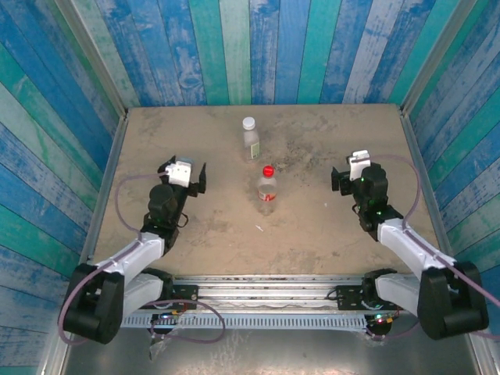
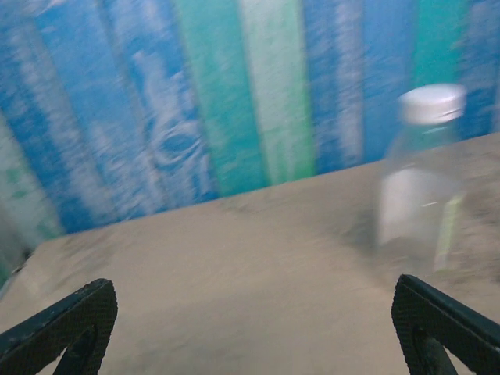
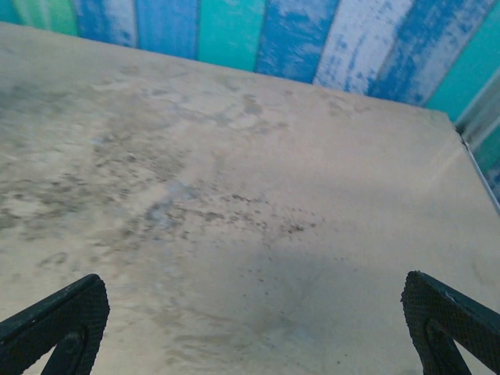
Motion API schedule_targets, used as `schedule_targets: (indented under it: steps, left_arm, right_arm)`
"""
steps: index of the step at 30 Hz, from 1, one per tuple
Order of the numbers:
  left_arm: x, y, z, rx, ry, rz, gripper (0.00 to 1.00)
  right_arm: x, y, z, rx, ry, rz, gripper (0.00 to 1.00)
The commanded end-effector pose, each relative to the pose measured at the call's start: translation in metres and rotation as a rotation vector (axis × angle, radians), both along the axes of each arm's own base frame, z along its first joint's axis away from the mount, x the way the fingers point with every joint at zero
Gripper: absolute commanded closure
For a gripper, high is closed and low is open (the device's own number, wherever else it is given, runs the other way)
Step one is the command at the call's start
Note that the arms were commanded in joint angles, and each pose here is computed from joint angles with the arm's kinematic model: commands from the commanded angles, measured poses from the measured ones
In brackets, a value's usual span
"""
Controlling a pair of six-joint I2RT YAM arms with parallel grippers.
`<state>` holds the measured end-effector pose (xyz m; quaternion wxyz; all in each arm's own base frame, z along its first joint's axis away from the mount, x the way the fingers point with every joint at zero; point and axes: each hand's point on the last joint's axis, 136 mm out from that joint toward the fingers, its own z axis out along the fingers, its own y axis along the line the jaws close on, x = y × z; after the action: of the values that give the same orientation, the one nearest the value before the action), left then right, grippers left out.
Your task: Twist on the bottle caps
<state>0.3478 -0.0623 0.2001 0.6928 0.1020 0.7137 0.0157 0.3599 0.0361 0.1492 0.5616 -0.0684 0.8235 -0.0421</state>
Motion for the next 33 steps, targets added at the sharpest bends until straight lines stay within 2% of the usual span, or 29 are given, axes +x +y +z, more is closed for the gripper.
schedule_targets:
  steps: [1,6,10,14,15,18,33]
  left_arm:
    - [0.003,0.034,-0.017,-0.026,0.009,0.126,0.06]
    - [0.011,0.046,-0.027,-0.103,0.014,0.13,0.06]
    - [0.019,0.058,-0.05,-0.138,0.052,0.164,0.06]
    - [0.031,0.059,-0.065,-0.127,0.069,0.169,0.06]
    - [0.032,0.065,-0.075,-0.144,0.124,0.201,0.06]
    - [0.035,0.074,-0.072,-0.169,0.115,0.245,0.06]
    - [0.035,0.074,-0.073,-0.164,0.12,0.245,0.06]
  right_arm:
    - [0.009,-0.015,0.003,0.026,-0.12,-0.053,0.0]
    - [0.015,-0.02,-0.024,0.056,-0.121,-0.04,0.0]
    - [0.025,-0.019,-0.043,0.065,-0.091,-0.027,0.0]
    - [0.032,-0.024,-0.047,0.078,-0.053,-0.044,0.0]
    - [0.033,-0.027,-0.047,0.08,-0.054,-0.062,0.0]
    - [0.035,-0.029,-0.049,0.084,-0.035,-0.075,0.0]
    - [0.036,-0.028,-0.05,0.079,-0.028,-0.071,0.0]
